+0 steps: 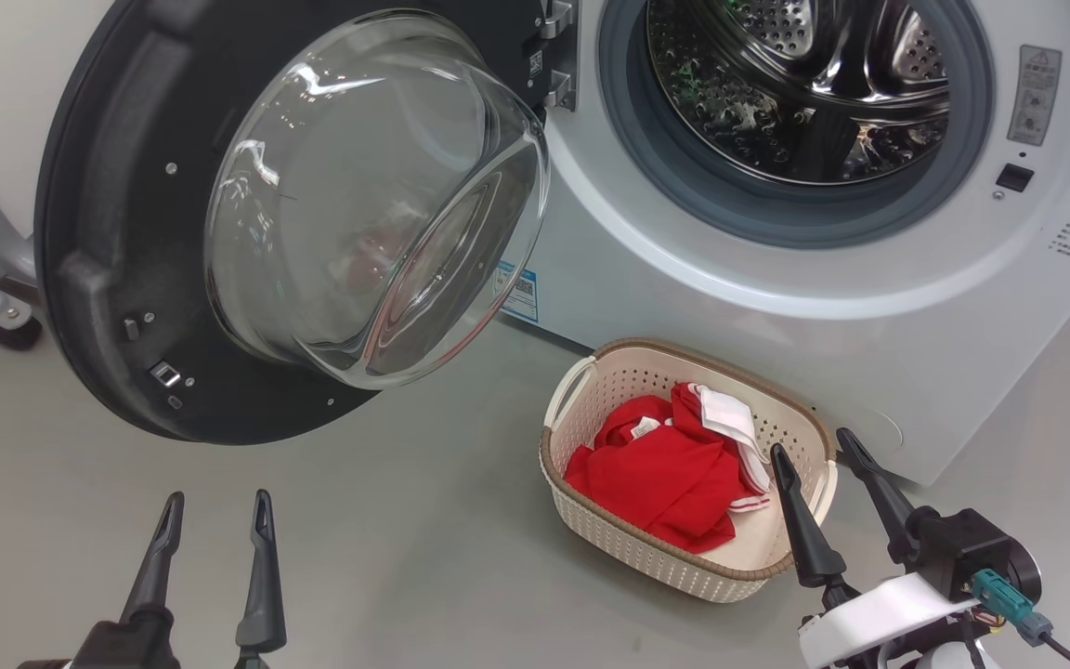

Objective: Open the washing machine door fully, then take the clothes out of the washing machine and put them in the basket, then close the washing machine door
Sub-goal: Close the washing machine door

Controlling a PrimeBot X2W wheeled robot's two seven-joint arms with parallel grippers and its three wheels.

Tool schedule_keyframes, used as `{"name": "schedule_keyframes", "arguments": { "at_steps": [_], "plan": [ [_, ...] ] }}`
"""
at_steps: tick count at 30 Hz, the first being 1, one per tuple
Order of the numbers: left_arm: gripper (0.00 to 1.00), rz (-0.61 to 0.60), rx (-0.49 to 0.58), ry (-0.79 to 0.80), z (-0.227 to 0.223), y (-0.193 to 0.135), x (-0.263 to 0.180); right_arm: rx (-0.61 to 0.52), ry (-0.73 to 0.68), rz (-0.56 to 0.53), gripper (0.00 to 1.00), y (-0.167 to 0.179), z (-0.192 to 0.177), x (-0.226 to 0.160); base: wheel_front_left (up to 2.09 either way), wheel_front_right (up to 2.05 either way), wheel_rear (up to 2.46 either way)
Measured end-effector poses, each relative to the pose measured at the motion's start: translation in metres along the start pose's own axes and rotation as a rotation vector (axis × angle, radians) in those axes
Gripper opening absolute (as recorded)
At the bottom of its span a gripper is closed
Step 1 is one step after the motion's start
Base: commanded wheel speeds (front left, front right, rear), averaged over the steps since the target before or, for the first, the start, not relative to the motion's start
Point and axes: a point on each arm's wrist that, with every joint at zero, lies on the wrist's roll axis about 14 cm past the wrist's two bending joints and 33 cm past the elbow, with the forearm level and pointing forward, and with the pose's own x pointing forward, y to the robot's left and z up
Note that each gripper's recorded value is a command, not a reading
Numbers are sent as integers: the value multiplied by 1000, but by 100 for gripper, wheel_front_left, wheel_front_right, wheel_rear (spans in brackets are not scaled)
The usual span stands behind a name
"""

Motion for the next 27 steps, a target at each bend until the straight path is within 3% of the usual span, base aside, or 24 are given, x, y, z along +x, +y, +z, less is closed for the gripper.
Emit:
{"name": "schedule_keyframes", "arguments": {
  "at_steps": [17, 18, 21, 27],
  "plan": [
    [100, 17, -6, -6, 2, 5, -2, 0, 5, 12, 100, 4, -1, 2, 0, 0, 0],
    [95, 17, -7, -6, 2, 5, -2, 0, 5, 13, 100, 4, -1, 2, 0, 0, 0],
    [0, 18, -11, -7, 2, 5, -2, 0, 5, 14, 100, 5, -1, 2, 0, 0, 0],
    [0, 17, -38, -8, 3, 4, -2, 0, 5, 17, 100, 5, -2, 2, 0, 0, 0]
  ]
}}
